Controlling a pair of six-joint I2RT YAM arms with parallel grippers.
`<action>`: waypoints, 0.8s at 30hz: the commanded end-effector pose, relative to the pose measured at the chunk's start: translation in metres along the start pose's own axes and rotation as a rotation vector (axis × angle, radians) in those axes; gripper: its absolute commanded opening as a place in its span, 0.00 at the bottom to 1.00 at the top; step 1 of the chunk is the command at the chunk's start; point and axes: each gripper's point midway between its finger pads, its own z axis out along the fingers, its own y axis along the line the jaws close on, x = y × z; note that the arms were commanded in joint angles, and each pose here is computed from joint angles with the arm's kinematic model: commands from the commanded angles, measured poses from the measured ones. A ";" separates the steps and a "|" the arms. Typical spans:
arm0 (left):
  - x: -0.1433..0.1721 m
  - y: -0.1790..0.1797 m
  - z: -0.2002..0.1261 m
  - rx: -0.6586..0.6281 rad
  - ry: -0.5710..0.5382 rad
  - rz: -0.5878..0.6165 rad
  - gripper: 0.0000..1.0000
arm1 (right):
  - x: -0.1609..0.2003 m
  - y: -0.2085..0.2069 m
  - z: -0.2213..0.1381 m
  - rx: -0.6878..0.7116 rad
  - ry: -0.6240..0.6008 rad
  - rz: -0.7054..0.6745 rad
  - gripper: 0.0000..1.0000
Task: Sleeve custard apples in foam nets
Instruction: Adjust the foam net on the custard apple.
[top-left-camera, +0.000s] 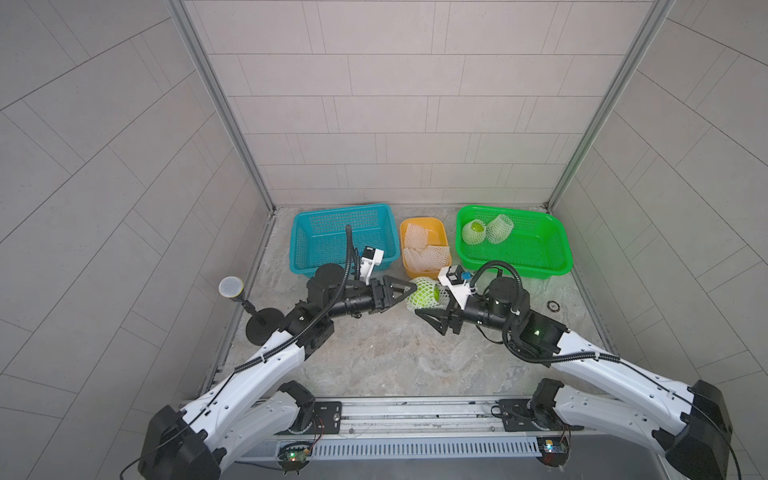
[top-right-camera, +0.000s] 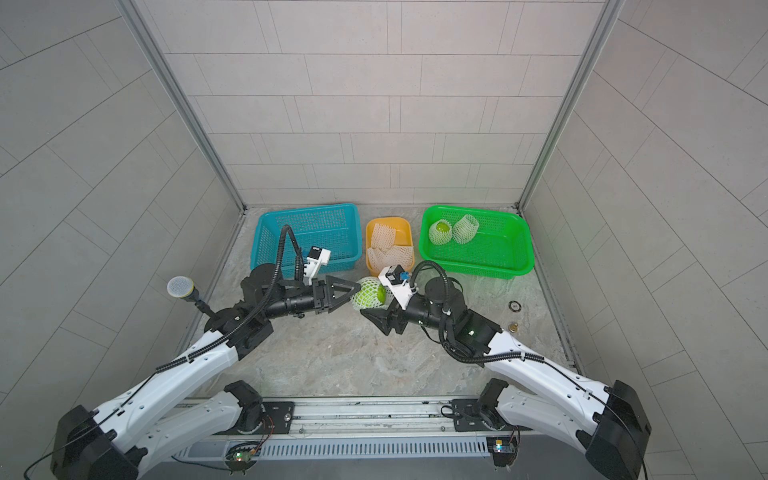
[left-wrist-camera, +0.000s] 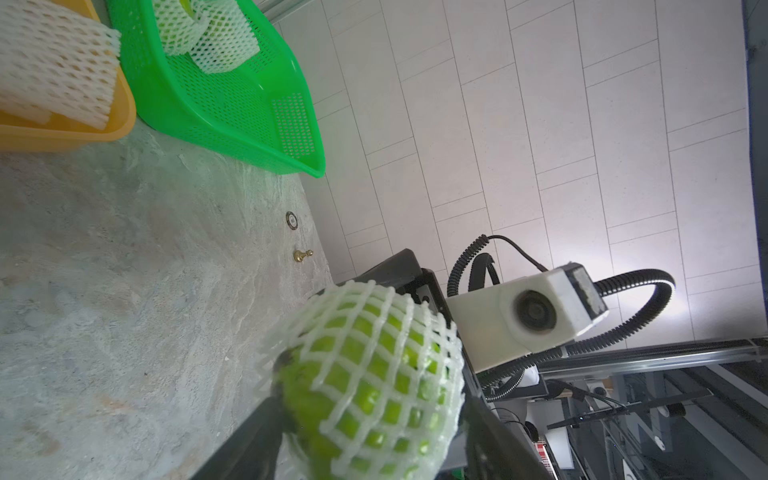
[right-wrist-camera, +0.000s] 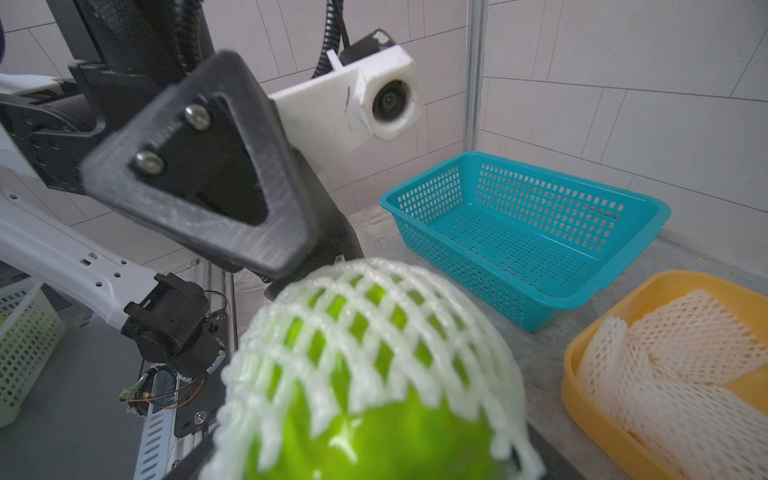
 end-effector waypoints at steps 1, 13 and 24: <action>0.005 -0.028 0.003 0.094 0.033 0.066 0.62 | -0.009 0.008 0.003 -0.028 -0.010 -0.028 0.85; 0.006 -0.027 0.002 0.093 0.033 0.068 0.40 | -0.008 0.007 0.004 -0.022 -0.012 -0.026 0.84; 0.005 -0.021 -0.002 0.053 0.013 0.066 0.63 | -0.010 0.004 0.001 -0.009 -0.040 -0.004 0.83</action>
